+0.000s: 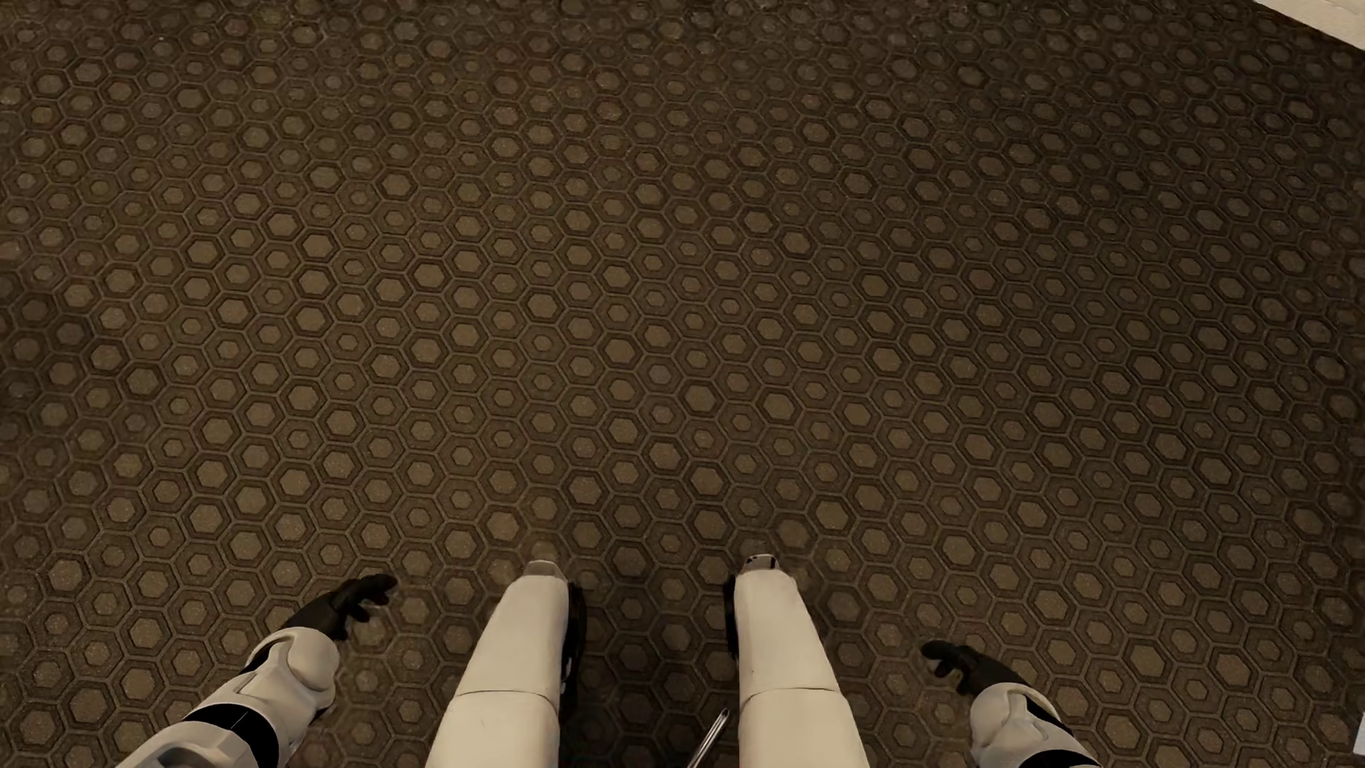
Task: Get off of the dark red chair
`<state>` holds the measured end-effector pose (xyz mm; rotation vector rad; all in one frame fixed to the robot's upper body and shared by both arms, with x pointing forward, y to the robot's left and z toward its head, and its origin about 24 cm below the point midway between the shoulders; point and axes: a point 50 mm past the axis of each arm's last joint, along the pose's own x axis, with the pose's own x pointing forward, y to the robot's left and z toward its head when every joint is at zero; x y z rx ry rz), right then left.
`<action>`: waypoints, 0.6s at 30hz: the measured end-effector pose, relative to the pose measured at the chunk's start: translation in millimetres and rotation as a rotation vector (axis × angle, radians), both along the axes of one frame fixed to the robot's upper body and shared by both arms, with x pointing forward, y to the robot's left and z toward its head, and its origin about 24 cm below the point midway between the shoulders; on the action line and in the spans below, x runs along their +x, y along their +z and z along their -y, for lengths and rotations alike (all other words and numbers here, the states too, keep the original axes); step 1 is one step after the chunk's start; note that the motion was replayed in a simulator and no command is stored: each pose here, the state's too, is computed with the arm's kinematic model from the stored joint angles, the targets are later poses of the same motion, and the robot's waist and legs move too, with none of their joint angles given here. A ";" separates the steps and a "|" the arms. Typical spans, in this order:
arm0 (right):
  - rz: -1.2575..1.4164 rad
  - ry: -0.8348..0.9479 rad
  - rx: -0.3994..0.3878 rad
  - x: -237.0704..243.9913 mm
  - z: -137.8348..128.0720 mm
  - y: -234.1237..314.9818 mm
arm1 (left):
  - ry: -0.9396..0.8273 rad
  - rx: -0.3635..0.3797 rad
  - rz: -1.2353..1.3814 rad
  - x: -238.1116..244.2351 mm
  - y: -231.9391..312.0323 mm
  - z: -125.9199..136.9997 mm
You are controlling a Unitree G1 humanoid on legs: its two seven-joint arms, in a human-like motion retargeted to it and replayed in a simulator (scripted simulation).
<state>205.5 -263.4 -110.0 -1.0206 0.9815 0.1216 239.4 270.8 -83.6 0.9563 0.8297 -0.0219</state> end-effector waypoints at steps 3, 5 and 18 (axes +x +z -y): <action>-0.126 -0.048 0.026 -49.8 11.6 -19.6 | 0.030 0.014 -0.135 -44.3 -19.8 -19.1; -0.163 -0.133 0.026 -75.2 22.4 -25.1 | 0.053 0.014 -0.186 -58.4 -24.5 -26.4; -0.091 -0.284 0.013 -92.3 42.4 -21.4 | 0.093 0.015 -0.290 -89.5 -37.1 -32.1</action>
